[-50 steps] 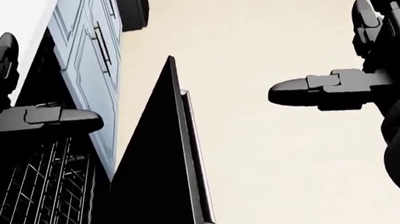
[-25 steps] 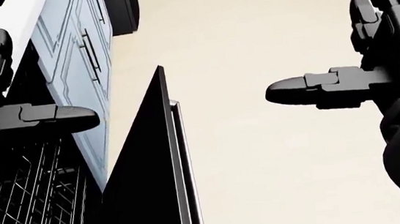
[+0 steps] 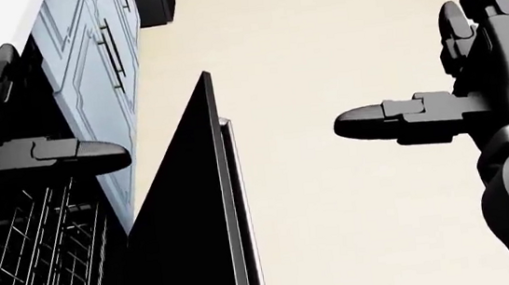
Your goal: Close the dishwasher door
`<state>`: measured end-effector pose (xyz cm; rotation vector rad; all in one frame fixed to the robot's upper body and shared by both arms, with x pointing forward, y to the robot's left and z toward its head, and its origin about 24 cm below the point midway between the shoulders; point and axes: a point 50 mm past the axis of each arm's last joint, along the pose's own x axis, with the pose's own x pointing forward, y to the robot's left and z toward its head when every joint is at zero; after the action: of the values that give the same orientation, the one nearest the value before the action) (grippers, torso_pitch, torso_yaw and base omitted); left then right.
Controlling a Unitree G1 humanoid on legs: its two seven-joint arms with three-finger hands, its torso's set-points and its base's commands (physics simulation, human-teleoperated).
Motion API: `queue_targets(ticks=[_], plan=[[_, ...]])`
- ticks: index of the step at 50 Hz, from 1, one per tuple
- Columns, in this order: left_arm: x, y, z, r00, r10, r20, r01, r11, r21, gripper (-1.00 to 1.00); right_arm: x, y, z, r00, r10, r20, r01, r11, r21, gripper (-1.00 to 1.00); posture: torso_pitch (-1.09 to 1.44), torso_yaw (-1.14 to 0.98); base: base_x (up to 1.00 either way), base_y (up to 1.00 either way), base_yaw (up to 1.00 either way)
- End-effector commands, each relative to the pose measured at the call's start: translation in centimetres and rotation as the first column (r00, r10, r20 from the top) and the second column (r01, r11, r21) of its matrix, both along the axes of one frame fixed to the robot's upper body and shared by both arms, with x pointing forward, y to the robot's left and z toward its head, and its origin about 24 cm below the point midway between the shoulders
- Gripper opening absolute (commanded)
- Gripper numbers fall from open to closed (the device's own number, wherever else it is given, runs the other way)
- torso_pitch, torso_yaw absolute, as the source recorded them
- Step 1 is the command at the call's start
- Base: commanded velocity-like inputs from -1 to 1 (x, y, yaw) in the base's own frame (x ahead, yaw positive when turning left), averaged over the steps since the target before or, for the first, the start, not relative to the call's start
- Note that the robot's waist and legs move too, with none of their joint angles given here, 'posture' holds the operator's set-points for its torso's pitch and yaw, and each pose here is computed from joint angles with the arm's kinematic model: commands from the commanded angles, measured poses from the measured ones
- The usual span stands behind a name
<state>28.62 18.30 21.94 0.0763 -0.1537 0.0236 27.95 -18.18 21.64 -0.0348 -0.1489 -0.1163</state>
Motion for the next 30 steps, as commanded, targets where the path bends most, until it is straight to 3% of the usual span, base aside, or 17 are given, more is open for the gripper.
queue_targets(ticks=[1,5,30], plan=[[-0.37,-0.09,1.63,0.996,-0.003,0.085,0.002,1.0,0.01,1.0,-0.39,0.16,1.57,0.996,0.005,0.088,-0.004,1.0,-0.01,1.0,0.0,0.0,0.0,0.0,0.0],[-0.23,0.04,1.33,0.999,0.006,0.041,-0.006,1.0,0.008,1.0,-0.34,0.12,1.51,0.996,0.005,0.087,-0.004,1.0,-0.01,1.0,0.01,0.0,0.0,0.0,0.0],[0.05,0.17,0.72,1.0,0.005,0.023,-0.005,1.0,0.008,1.0,-0.2,0.29,1.12,0.997,0.01,0.08,-0.009,1.0,-0.014,1.0,0.26,0.0,0.0,0.0,0.0]])
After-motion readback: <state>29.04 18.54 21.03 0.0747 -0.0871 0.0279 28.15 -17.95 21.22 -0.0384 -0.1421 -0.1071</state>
